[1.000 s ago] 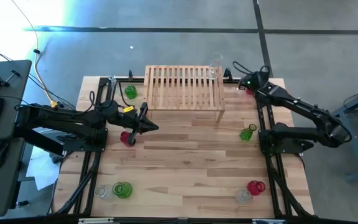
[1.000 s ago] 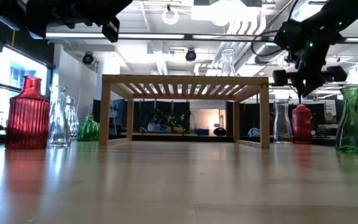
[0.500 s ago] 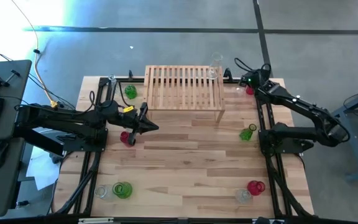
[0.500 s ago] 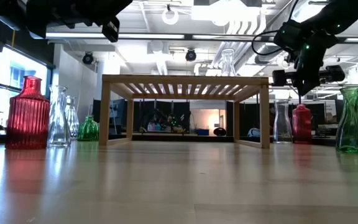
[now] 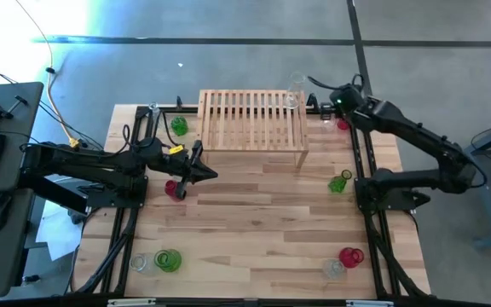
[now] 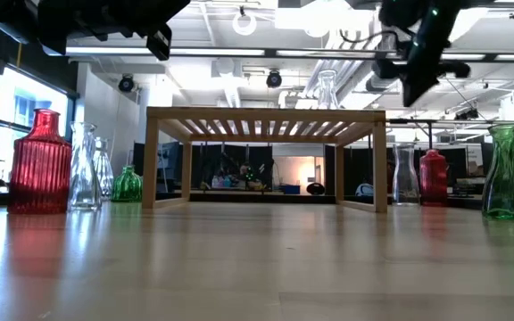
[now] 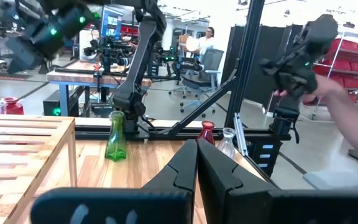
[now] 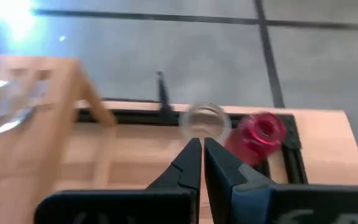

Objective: Sort vases onto shelf
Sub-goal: Put the red vase on the shelf

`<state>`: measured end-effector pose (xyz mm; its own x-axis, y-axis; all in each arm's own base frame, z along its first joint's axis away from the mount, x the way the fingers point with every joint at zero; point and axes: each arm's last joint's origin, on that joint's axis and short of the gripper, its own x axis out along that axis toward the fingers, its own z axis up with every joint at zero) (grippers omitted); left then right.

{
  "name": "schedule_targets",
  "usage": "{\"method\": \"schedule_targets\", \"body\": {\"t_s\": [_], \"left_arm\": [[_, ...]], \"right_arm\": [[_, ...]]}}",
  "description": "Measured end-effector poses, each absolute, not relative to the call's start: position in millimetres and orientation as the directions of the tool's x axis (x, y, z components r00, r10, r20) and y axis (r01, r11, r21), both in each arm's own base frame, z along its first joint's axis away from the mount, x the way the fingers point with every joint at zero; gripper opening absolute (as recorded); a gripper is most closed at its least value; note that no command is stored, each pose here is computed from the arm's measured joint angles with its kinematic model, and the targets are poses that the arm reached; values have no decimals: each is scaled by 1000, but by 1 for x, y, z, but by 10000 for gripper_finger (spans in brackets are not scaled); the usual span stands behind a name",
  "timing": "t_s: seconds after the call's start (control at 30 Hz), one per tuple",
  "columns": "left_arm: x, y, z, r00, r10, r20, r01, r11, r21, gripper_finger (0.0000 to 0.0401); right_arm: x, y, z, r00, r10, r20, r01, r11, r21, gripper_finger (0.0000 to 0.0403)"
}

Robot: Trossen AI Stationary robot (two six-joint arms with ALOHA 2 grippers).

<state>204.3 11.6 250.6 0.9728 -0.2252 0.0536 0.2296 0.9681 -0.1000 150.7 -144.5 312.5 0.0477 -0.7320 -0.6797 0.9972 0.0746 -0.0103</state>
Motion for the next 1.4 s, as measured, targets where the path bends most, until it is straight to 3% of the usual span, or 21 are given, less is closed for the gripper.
{"method": "schedule_targets", "body": {"t_s": [0.2,0.4,0.83,1.4], "left_arm": [[204,12,251,973,-225,53,230,968,-100,5],[204,12,251,973,-225,53,230,968,-100,5],[204,12,251,973,-225,53,230,968,-100,5],[204,11,250,973,-227,52,231,967,-109,5]], "right_arm": [[190,-160,335,39,-699,-715,969,200,-142,0],[195,-206,358,-156,-609,-777,953,115,-282,0],[152,-277,335,-323,-263,-909,937,43,-346,0],[143,-283,329,-354,-235,-905,934,-48,-353,0]]}}
